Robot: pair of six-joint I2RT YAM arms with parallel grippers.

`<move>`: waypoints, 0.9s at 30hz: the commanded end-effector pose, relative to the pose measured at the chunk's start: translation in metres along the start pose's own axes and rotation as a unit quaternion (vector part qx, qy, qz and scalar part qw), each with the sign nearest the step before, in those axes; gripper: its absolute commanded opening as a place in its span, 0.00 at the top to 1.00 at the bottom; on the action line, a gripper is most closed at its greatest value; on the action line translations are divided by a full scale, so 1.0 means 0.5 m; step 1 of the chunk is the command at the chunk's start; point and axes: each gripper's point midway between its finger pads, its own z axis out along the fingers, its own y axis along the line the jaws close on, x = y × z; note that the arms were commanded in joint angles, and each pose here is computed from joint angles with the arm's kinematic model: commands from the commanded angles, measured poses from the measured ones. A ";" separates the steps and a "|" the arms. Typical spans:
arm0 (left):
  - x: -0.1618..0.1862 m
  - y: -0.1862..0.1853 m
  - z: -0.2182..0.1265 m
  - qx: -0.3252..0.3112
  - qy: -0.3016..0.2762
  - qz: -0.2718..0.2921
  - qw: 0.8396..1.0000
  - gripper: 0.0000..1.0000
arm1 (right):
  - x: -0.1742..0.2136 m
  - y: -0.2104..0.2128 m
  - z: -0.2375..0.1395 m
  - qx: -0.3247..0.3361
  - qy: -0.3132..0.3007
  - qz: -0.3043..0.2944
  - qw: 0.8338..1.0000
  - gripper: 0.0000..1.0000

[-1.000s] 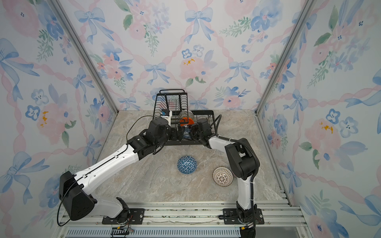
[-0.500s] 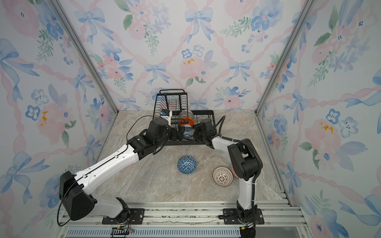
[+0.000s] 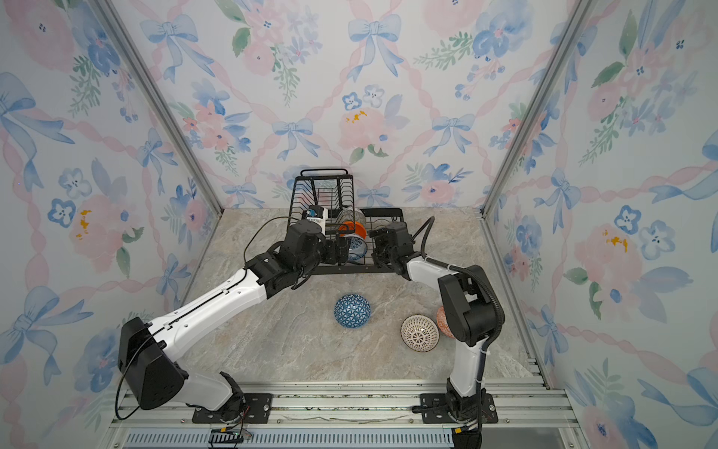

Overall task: Load the bowls into the dish rack
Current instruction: 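Withdraw both grippers from the rack and raise them above the table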

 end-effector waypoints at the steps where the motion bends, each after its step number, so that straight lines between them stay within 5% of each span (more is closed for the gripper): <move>1: -0.020 -0.008 0.004 0.005 -0.007 -0.003 1.000 0.02 | -0.019 0.014 -0.032 -0.002 -0.007 -0.013 1.000 0.01; 6: -0.013 -0.012 0.015 0.003 -0.002 0.000 1.000 0.02 | -0.040 0.031 -0.051 -0.006 0.000 -0.029 1.000 0.03; 17: 0.016 -0.018 0.028 -0.003 0.012 0.004 1.000 0.02 | -0.048 0.060 -0.113 0.059 0.008 -0.191 0.980 0.03; 27: 0.061 -0.028 0.012 -0.009 0.030 0.014 0.999 0.02 | -0.099 0.019 -0.232 0.162 -0.054 -0.345 0.923 0.03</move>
